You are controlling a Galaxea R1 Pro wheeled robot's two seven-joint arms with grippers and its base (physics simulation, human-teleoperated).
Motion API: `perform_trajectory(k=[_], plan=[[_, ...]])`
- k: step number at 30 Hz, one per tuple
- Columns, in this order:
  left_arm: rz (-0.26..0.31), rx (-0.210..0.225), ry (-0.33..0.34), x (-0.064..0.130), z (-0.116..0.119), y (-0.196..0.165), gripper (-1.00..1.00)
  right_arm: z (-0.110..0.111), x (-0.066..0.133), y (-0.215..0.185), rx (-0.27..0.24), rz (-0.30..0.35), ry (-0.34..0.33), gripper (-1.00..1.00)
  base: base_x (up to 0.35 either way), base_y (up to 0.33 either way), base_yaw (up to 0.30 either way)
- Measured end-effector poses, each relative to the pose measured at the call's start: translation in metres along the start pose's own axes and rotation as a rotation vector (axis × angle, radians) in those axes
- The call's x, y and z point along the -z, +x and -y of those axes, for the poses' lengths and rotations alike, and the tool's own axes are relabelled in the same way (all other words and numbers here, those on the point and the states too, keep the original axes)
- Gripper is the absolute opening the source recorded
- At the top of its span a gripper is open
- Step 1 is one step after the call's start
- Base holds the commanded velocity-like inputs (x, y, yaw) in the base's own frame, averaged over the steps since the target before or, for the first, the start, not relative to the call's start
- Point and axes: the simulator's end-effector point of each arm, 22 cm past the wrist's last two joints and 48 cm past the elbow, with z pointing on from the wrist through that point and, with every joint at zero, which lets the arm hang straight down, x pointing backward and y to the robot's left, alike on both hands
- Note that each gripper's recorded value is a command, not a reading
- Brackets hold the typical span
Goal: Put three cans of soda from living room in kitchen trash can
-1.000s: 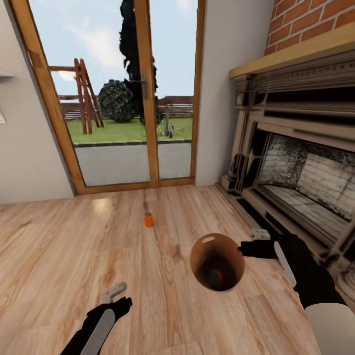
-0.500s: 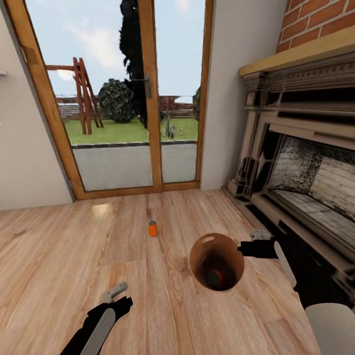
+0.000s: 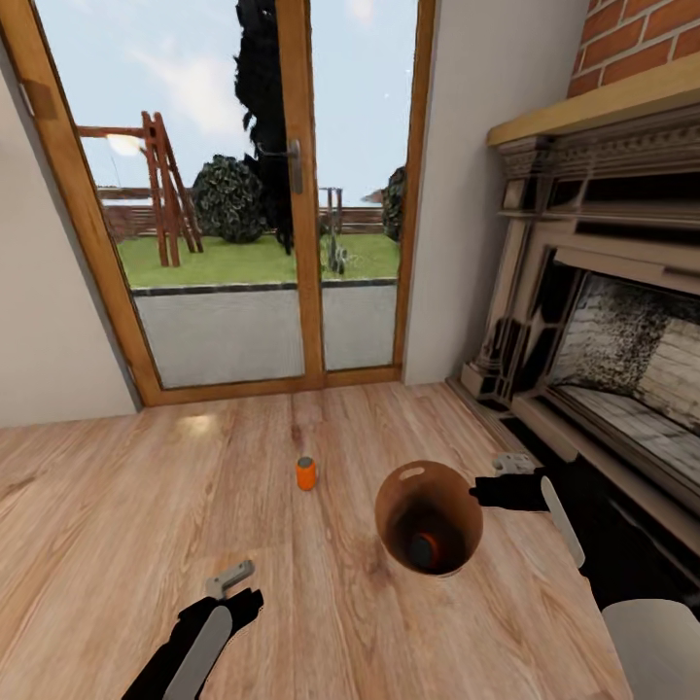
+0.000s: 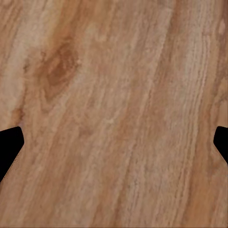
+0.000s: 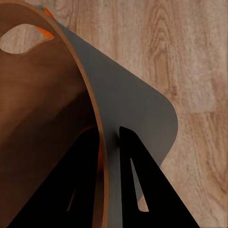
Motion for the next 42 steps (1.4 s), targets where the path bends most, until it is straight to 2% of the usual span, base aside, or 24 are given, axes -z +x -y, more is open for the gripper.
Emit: perform_trajectory(k=[15,17,20,24,34,42], plan=[[0.010,-0.015,-0.006,0.001,0.002,-0.003,1.00,-0.003,0.000,0.000,-0.006,0.001,-0.013,-1.00,0.343,0.072,-0.032],[0.036,-0.045,-0.035,0.003,0.001,-0.008,1.00,-0.003,0.000,0.000,-0.007,0.001,-0.013,-1.00,0.347,0.012,-0.228],[0.094,-0.099,-0.118,0.011,0.001,-0.014,1.00,0.000,0.000,0.000,0.001,0.000,-0.001,-1.00,0.347,0.004,-0.271],[0.106,-0.106,-0.151,0.011,-0.003,-0.015,1.00,-0.001,0.000,0.000,0.000,0.000,-0.002,-1.00,0.347,0.001,-0.252],[0.109,-0.103,-0.144,0.011,-0.001,-0.018,1.00,-0.002,0.000,0.000,-0.002,0.000,-0.006,-1.00,0.347,0.000,-0.044],[0.122,-0.107,-0.103,0.010,0.012,-0.031,1.00,-0.003,0.000,0.000,0.001,0.001,-0.006,-1.00,0.348,0.000,-0.001]])
